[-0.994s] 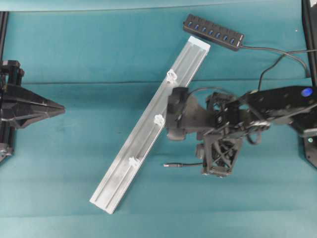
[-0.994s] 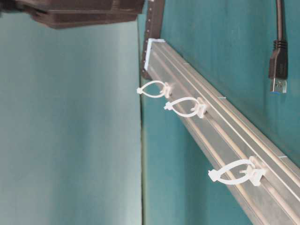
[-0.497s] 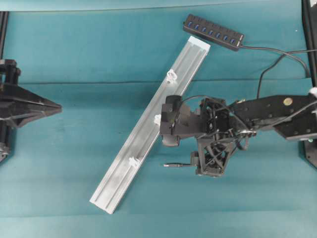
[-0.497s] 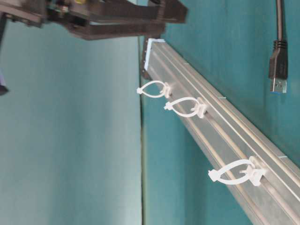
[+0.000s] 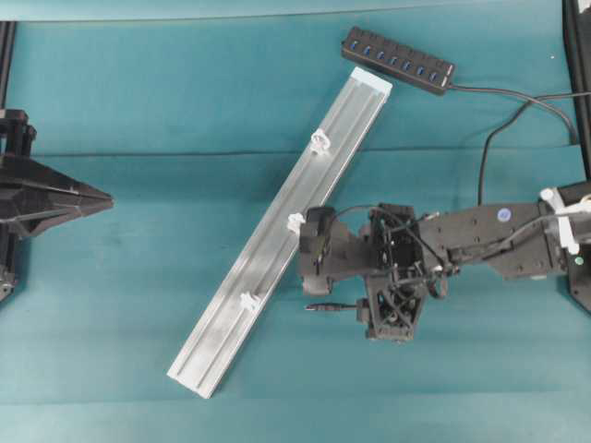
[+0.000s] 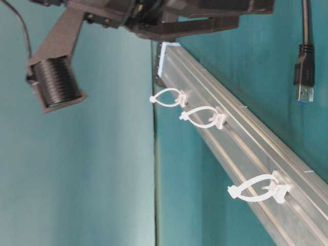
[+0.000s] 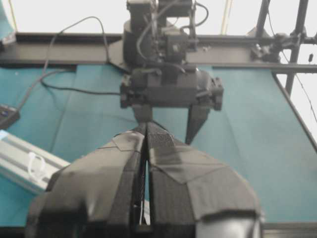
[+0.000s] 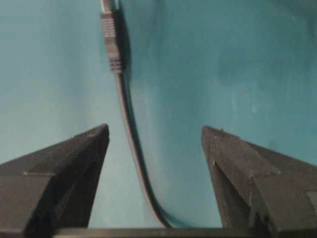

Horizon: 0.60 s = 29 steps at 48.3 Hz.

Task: Pass the USB cable through three rings with both arms.
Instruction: 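Lower the right gripper and close it on the cable near the plug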

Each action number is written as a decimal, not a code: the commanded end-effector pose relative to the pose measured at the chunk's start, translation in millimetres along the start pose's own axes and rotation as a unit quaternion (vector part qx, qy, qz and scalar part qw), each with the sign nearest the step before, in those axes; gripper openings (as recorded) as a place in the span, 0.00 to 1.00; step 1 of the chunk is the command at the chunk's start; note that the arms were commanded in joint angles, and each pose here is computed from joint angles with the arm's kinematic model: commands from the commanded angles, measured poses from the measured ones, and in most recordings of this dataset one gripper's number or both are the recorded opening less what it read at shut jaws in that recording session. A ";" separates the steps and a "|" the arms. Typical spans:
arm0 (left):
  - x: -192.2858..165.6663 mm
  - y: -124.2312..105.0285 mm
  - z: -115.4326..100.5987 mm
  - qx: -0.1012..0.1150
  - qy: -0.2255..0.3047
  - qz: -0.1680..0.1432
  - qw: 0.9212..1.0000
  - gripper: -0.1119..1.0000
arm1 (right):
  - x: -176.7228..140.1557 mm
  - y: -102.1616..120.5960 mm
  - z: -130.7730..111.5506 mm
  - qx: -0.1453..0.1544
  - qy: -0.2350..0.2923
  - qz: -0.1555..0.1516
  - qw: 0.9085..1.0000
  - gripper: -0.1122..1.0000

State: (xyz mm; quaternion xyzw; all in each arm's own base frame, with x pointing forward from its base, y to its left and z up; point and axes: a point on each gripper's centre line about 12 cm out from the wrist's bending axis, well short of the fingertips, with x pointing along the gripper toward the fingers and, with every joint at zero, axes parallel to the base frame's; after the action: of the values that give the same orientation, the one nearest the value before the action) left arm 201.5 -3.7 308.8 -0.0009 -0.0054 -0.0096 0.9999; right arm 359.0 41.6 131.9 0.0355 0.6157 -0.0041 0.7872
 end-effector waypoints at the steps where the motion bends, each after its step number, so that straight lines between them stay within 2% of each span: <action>1: 1.7 0.2 6.0 0.001 -0.008 0.000 1.000 0.09 | 7.6 4.7 -0.7 -0.012 0.003 0.001 1.000 0.80; 29: 4.7 0.6 1.4 0.002 0.003 0.001 1.000 0.09 | 34.9 9.9 -5.6 -0.023 0.018 0.000 1.000 0.80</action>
State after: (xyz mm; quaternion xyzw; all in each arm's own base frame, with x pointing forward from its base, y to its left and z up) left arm 204.5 -3.7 305.2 -0.0008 0.0039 -0.0096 0.9999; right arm 361.2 50.7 101.6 0.0246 0.6279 0.0048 0.7779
